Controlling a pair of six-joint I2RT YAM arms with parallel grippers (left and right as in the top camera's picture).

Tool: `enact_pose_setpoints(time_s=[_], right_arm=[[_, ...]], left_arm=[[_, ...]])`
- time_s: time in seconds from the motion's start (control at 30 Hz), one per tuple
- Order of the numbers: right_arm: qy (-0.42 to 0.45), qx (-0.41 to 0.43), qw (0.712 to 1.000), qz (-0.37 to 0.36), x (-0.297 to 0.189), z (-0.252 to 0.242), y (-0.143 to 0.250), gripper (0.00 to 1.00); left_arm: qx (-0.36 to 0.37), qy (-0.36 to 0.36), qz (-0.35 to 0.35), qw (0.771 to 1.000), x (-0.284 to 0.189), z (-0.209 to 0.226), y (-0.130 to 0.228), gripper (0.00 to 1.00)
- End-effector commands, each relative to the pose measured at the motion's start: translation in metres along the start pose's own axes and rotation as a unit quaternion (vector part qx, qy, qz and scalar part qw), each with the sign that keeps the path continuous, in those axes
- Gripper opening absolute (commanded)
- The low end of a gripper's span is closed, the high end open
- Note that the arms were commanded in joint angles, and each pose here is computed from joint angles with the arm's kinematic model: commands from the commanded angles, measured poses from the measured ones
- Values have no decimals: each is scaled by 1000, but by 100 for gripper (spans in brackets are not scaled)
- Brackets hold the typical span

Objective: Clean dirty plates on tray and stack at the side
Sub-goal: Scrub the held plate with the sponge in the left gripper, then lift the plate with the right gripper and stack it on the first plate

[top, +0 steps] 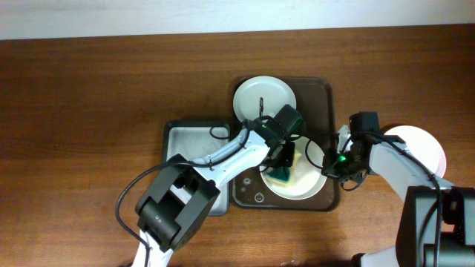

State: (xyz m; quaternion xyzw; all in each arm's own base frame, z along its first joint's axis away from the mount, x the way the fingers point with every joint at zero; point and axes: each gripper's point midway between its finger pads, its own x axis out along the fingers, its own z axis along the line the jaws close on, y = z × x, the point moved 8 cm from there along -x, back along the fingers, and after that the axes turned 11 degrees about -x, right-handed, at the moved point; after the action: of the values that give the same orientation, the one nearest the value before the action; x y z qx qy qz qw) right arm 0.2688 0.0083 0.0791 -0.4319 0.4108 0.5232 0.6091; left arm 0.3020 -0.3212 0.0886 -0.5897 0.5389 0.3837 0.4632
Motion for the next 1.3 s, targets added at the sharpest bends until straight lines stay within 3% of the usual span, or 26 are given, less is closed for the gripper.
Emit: enact_pose_setpoints(time_s=[0.0,0.13,0.33,0.57,0.67,0.73,0.83,0.97,1.03,1.1,1.23,1.27], right_arm=[[32,13,999,19,7,-9,9,4],[31,13,999,21,7,-9,9,4],[32,13,999,21,4,-8,10,4],[34,-12,997,-73,-62,11,17,4],[99,-45,985,-131,-98,22,31,4],[154,-52,973,-165,-115,32,39,4],[215,-82,949,-213,-131,52,41,4],[300,-147,904,-266,-143,82,42,4],[337,-180,880,-284,-148,94,48,4],[375,-206,850,-307,-153,103,53,4],[404,-281,806,-327,-157,124,61,4],[414,-295,793,-336,-159,130,63,4]], left_arm=[[4,-250,-96,963,4,60,-19,0],[22,-287,-104,952,-14,59,-26,0],[-11,-172,-47,984,-74,26,-38,0],[-44,-181,-36,982,-183,97,-43,0],[-49,-200,11,979,-158,127,-22,0],[-49,-157,35,986,-125,144,-1,0],[-80,-112,4,991,-109,173,16,0],[-96,-87,-39,991,-128,181,13,1],[-100,-60,-61,991,-146,179,13,24],[-99,-45,-94,990,-167,177,14,35],[-93,-27,-131,987,-193,174,22,71],[-92,-25,-133,986,-196,173,23,98]])
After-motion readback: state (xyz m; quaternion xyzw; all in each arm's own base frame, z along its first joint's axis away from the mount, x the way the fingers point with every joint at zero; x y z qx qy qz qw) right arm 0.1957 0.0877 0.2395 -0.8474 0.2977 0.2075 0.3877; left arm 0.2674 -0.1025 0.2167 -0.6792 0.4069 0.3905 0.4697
